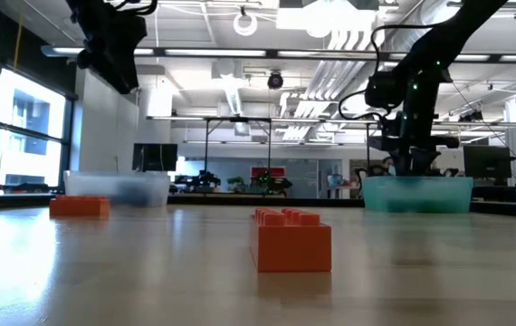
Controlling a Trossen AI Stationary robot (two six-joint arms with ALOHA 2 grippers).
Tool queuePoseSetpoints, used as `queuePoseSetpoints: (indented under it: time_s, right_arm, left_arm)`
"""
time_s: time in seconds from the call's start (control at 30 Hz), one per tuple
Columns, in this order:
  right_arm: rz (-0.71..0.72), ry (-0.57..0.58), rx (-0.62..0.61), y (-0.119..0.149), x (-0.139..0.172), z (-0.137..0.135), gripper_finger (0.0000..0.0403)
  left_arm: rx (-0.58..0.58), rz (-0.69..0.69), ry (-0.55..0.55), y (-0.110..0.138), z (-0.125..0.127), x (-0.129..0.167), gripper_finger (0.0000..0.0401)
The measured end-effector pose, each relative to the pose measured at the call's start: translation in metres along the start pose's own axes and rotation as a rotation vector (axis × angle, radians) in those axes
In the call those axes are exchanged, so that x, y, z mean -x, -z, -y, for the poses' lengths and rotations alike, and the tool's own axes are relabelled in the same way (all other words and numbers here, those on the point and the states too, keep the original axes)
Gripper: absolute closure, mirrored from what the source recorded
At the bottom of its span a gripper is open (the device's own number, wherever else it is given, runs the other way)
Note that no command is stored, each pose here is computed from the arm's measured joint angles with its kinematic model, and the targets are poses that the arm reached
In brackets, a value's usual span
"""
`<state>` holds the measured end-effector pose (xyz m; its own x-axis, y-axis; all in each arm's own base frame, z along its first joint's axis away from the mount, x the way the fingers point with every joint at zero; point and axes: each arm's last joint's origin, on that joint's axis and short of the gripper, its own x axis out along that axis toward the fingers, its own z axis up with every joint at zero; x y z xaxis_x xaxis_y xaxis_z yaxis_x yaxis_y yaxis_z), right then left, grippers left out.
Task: Sort & place blocks by color
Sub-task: Put the green game piece into the green bin, then put the orange game piece into the orange bin
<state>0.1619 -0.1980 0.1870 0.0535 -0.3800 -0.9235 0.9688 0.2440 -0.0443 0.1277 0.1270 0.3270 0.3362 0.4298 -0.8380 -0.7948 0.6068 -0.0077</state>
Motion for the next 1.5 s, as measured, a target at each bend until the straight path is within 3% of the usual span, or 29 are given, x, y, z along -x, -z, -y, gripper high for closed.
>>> queuePoseSetpoints:
  time_s: [0.2, 0.53, 0.77, 1.07, 1.3, 1.5]
  right_arm:
    - [-0.013, -0.013, 0.028, -0.001, -0.001, 0.003, 0.0265]
    - [-0.017, -0.014, 0.044, -0.001, 0.000, 0.004, 0.0161]
    - [0.026, -0.030, 0.065, -0.013, 0.009, 0.001, 0.0147]
    - [0.095, -0.094, 0.065, -0.036, 0.031, -0.005, 0.0146]
    - [0.155, -0.201, 0.058, -0.056, 0.055, -0.011, 0.0146]
    - [0.202, -0.250, 0.059, -0.067, 0.071, -0.015, 0.0146]
  left_arm:
    - [0.002, -0.057, 0.106, 0.005, 0.003, 0.000, 0.0169]
    - [-0.075, -0.193, 0.172, 0.030, 0.019, -0.026, 0.0150]
    - [0.014, -0.260, 0.185, 0.040, 0.028, -0.034, 0.0126]
    - [-0.248, -0.301, 0.245, 0.060, 0.046, -0.046, 0.0126]
    - [-0.366, -0.319, 0.274, 0.077, 0.056, -0.060, 0.0127]
    - [-0.395, -0.281, 0.281, 0.086, 0.063, -0.071, 0.0126]
